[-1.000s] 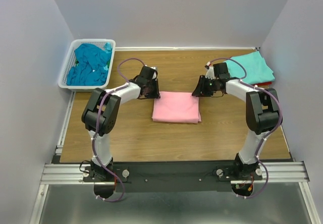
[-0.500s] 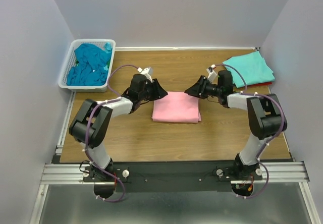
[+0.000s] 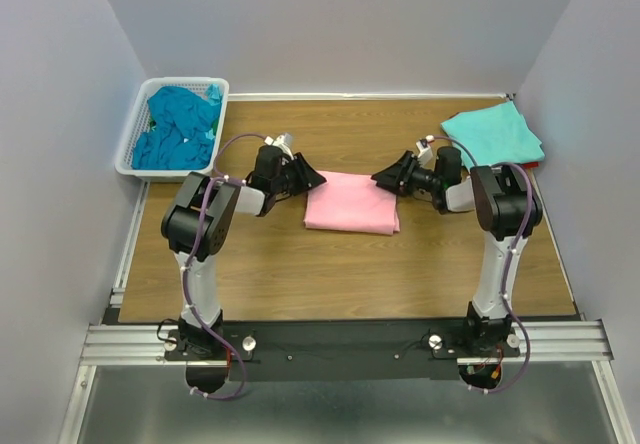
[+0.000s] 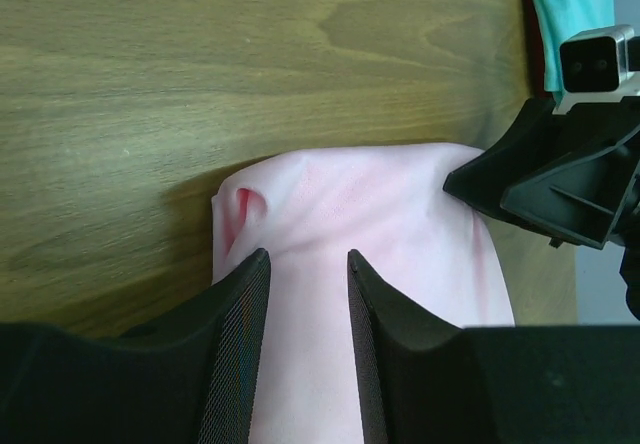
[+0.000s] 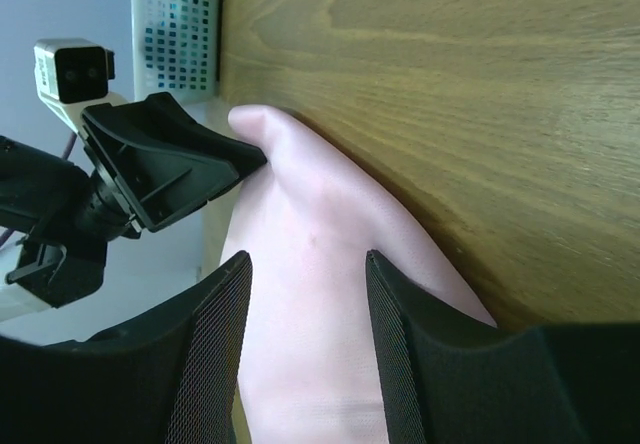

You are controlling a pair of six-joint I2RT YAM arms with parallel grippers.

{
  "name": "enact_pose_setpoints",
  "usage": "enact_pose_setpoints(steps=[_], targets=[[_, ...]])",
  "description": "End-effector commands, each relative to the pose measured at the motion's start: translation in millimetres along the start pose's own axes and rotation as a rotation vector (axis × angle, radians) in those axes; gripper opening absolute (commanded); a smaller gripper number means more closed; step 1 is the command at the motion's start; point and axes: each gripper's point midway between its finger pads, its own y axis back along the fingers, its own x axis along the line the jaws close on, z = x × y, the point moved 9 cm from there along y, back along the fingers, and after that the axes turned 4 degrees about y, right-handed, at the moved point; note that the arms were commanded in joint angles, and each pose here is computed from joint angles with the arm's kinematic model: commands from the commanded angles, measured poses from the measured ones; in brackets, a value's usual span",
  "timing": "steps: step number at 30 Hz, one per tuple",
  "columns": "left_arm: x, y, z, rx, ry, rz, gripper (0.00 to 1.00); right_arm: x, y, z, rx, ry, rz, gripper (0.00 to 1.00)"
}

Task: Fold and stack the t-shirts
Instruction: Fold the tshirt

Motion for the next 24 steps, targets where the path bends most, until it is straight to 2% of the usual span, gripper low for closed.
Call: enact_pose_setpoints(steps=[1, 7, 9, 10, 12, 14, 18, 22, 24], targets=[[-15.4, 13.3, 10.3, -0.035, -0.016, -0.048, 0.45, 17.9, 7.7, 11.0, -0.018, 0.022, 0.065, 0.58], [-72.2, 62.7, 12.1, -0.109, -0.055, -0.164, 0.45, 73.1, 29.5, -8.1, 0.021, 0.054, 0.159, 0.62], [-72.9, 71.8, -4.1, -0.091, -0.042, -0.16, 0.45, 97.2, 34.1, -19.4, 0.034, 0.065, 0.193, 0.65], [-81.5, 76.7, -13.7, -0.077, -0.026, -0.178, 0.45, 101.6, 38.6, -30.7, 0.046, 0.051, 0.193, 0.66], [-70.8, 80.2, -35.2, -0.037, 0.007, -0.161, 0.45, 102.6, 37.1, -45.2, 0.071, 0.037, 0.189, 0.68], [-51.0, 75.7, -58.3, 0.033, 0.068, -0.125, 0.45, 84.1, 39.3, -63.0, 0.078, -0.026, 0.135, 0.69], [-25.3, 68.7, -81.1, 0.095, 0.178, -0.122, 0.45, 40.6, 38.5, -96.1, 0.123, -0.159, 0.057, 0.7], [-11.7, 73.1, -95.1, 0.133, 0.296, -0.147, 0.44, 14.0, 49.7, -110.8, 0.093, -0.325, 0.033, 0.68], [-7.1, 81.3, -95.9, 0.128, 0.345, -0.175, 0.43, 14.0, 56.3, -106.7, 0.066, -0.331, 0.044, 0.68]])
